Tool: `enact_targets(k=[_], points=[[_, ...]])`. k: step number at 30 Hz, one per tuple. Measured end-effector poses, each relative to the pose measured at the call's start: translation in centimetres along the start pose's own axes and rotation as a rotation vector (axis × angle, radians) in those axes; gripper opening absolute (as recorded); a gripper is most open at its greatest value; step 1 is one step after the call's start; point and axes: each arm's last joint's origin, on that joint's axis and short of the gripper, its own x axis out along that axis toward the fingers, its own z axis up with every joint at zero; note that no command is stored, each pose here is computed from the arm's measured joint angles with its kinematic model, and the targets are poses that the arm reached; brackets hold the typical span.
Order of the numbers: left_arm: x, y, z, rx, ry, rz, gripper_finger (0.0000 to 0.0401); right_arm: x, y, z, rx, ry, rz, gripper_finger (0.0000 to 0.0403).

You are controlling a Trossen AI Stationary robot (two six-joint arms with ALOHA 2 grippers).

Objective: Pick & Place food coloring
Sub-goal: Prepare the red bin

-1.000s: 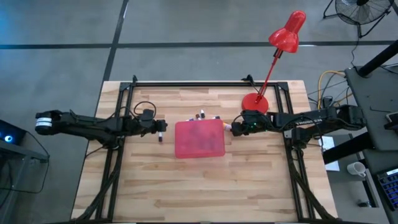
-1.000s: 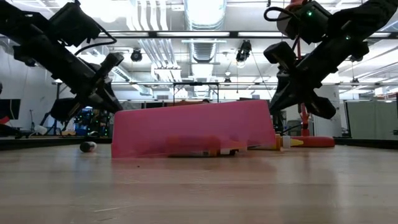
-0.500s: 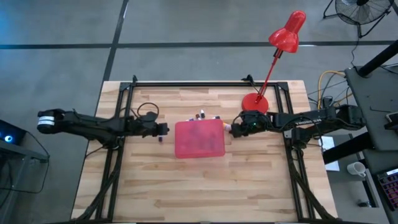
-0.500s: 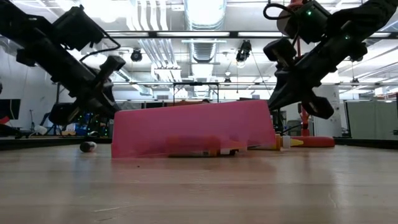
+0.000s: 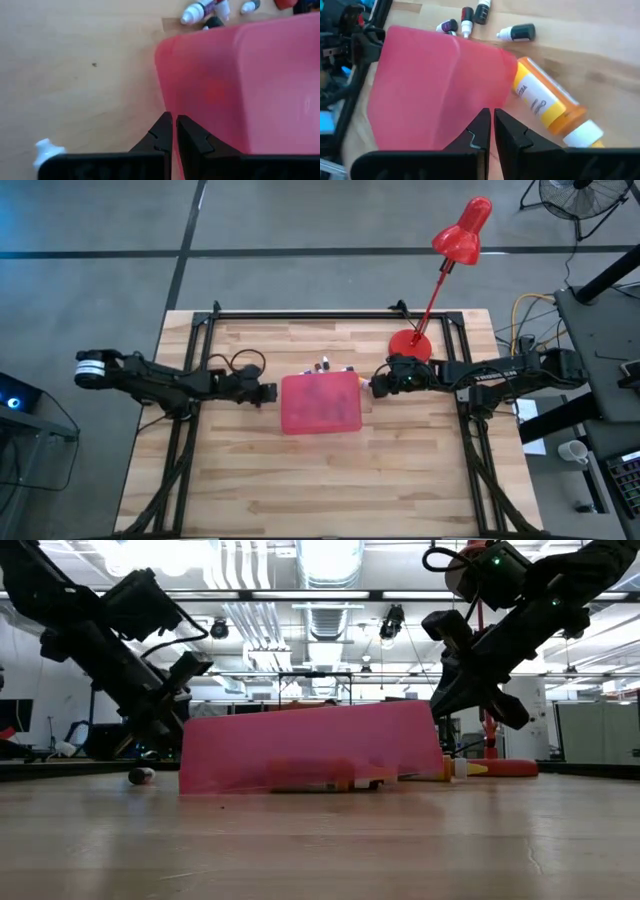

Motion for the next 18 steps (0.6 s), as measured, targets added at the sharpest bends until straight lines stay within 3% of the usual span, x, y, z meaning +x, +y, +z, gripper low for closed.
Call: enact_targets(k=[4,9,15,18], points=[[0.3,0.2,-0.1,0.001,0.015,0.021,0.0000,0.7,-0.4,-0.1,-0.090,-0.005,-0.047,0.0018],[0.3,0.2,-0.1,-0.002,0.016,0.018,0.0000,2.1,1.7,0.8,-0.262,0.054,-0.053,0.0018],[-0.1,-0.1,0.0,-0.006,0.020,-0.016,0.0000,2.2,2.9,1.7,-0.384,0.148,-0.279,0.0018],[-0.2,-0.2,0.0,-0.005,0.019,-0.020,0.0000,2.4,2.7,1.6,-0.400,0.190,-0.277,0.0018]])
